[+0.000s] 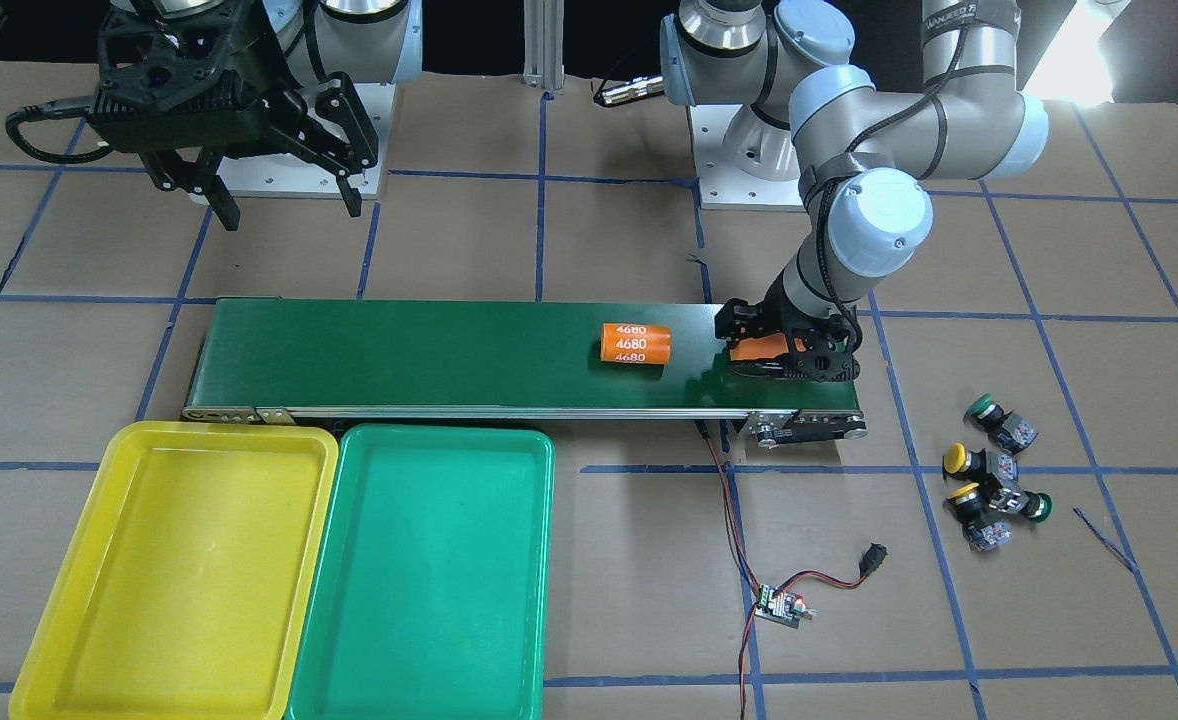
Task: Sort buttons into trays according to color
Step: 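Place the second orange cylinder on the conveyor belt, release, then grasp a green-capped push-button switch with the left gripper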
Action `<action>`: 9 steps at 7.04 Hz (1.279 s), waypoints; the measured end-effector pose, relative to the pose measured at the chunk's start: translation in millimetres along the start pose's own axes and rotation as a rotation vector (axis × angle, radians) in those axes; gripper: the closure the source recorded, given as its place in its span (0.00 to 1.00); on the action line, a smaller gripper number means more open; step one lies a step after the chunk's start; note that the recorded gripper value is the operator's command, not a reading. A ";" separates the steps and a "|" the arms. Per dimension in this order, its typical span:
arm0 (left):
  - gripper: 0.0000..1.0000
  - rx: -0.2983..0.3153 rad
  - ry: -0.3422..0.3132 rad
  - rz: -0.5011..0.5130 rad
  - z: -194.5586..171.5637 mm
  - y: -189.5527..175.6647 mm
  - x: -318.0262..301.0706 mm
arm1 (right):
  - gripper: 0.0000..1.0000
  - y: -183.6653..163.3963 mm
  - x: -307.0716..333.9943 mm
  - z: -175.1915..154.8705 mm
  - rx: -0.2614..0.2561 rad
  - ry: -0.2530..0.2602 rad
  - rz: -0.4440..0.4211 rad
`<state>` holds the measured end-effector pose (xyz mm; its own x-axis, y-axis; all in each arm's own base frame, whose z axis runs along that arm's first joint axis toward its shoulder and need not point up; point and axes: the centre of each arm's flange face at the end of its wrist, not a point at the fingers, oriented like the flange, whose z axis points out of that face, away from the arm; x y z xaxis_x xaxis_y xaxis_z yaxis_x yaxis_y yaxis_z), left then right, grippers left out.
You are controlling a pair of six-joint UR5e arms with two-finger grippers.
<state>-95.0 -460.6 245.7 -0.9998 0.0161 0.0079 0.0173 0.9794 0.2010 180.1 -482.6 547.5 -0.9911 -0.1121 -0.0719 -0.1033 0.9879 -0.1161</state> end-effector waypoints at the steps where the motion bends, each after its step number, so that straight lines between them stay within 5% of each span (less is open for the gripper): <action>1: 0.00 0.012 -0.001 0.001 -8.1 -2.8 -2.8 | 0.00 0.0 0.0 0.0 0.000 0.000 0.000; 4: 0.00 0.034 0.004 0.045 -63.2 -42.8 -47.8 | 0.00 0.0 0.0 0.0 0.000 0.000 0.000; 9: 0.00 0.129 0.049 0.292 -91.4 -127.7 -261.6 | 0.00 0.1 0.0 -0.4 0.001 0.000 0.000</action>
<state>164.8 -608.3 307.5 -0.9511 0.2940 0.0949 0.3001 0.9522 0.0575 180.0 -482.4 547.8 -0.9911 -0.1122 -0.0718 -0.1033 0.9877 -0.1172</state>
